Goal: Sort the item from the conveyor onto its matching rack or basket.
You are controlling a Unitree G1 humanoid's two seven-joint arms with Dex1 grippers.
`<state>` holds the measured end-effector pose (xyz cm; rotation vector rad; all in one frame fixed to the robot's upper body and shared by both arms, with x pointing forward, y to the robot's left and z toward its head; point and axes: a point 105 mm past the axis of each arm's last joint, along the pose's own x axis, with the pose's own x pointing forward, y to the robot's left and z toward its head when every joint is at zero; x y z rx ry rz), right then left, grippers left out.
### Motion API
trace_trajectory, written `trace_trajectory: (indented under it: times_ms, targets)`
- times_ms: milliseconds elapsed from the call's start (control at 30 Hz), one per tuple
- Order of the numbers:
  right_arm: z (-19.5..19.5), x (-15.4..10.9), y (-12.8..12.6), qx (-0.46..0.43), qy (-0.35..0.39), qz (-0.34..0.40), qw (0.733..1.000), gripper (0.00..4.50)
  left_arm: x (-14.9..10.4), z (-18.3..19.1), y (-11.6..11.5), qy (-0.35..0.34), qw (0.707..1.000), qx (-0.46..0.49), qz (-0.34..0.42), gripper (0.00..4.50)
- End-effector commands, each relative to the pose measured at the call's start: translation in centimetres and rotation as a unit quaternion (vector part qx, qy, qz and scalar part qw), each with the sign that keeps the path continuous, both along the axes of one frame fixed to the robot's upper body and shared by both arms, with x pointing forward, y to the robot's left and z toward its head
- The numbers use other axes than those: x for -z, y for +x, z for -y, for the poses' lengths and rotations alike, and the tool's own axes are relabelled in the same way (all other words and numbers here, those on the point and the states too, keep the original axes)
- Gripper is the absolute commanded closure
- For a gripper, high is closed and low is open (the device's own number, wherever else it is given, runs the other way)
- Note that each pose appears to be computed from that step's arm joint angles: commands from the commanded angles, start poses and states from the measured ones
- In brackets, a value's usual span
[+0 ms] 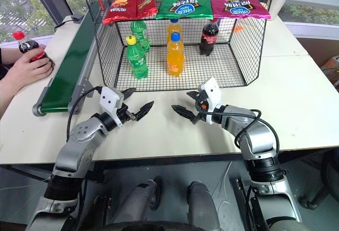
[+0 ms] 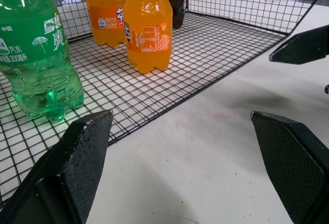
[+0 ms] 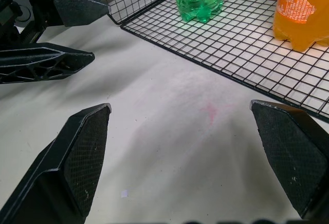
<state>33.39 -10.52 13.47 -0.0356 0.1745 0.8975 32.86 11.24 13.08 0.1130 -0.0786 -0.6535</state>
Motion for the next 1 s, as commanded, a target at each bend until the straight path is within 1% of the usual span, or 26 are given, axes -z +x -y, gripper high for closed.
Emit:
trace_trajectory:
  times_ms: [33,1000]
  targets:
    - [-0.52,-1.46,-0.44,-0.017,0.004,0.027,0.999,0.01,-1.28,0.15,-0.23,-0.002,1.0,0.002,0.027,0.0]
    - [-0.56,-1.44,-0.48,-0.019,0.003,0.025,1.0,0.01,-0.86,0.28,-0.4,-0.003,1.0,0.008,0.011,0.0]
